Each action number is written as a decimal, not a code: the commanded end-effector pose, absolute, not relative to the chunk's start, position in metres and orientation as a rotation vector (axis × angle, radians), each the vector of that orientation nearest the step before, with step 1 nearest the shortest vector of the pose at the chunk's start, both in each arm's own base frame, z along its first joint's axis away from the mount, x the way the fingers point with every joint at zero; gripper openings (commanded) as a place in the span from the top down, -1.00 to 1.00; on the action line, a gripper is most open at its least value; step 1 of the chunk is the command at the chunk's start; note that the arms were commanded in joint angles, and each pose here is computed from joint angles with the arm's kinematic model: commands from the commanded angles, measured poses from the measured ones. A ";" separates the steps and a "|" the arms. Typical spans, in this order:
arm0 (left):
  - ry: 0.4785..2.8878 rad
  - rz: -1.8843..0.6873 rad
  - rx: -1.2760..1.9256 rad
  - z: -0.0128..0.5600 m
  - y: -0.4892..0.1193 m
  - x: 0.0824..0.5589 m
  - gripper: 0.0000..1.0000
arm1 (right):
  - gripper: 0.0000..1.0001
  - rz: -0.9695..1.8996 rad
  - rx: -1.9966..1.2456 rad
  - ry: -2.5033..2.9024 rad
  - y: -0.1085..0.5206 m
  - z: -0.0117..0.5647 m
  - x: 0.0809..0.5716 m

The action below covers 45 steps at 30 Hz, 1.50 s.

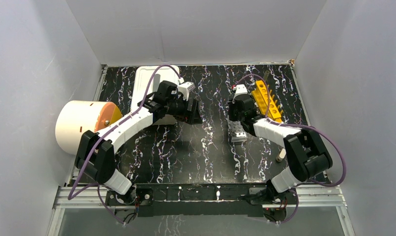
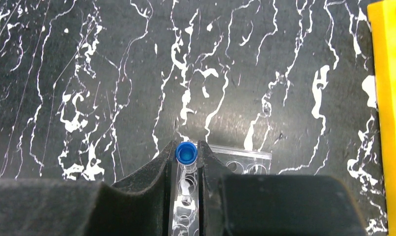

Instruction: Organize the chemistry lab equipment

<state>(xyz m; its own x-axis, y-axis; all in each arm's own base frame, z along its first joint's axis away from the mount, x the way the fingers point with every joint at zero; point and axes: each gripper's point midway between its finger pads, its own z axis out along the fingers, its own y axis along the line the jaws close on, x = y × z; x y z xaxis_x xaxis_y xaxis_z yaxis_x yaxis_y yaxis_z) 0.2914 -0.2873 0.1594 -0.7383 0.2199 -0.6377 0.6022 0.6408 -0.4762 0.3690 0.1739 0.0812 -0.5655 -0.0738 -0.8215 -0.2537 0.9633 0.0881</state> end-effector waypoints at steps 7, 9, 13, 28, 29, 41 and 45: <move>2.262 -0.910 0.625 0.185 -0.279 0.288 -0.64 | 0.69 0.226 -0.239 2.019 0.181 0.099 0.400; 2.263 -0.910 0.622 0.185 -0.279 0.287 -0.65 | 0.68 0.225 -0.246 2.013 0.181 0.098 0.400; 2.270 -0.914 0.618 0.183 -0.278 0.286 -0.65 | 0.67 0.204 -0.241 1.993 0.175 0.095 0.397; 2.261 -0.921 0.606 0.185 -0.277 0.283 -0.66 | 0.37 0.251 -0.260 2.044 0.178 0.082 0.383; 2.258 -0.920 0.606 0.186 -0.277 0.283 -0.67 | 0.28 0.250 -0.246 2.058 0.178 0.084 0.383; 2.248 -0.861 0.581 0.189 -0.271 0.290 -0.94 | -0.66 0.351 -0.216 2.036 0.182 0.161 0.371; 2.238 -0.802 0.548 0.191 -0.264 0.296 -0.97 | -0.53 0.297 -0.213 2.044 0.157 0.180 0.360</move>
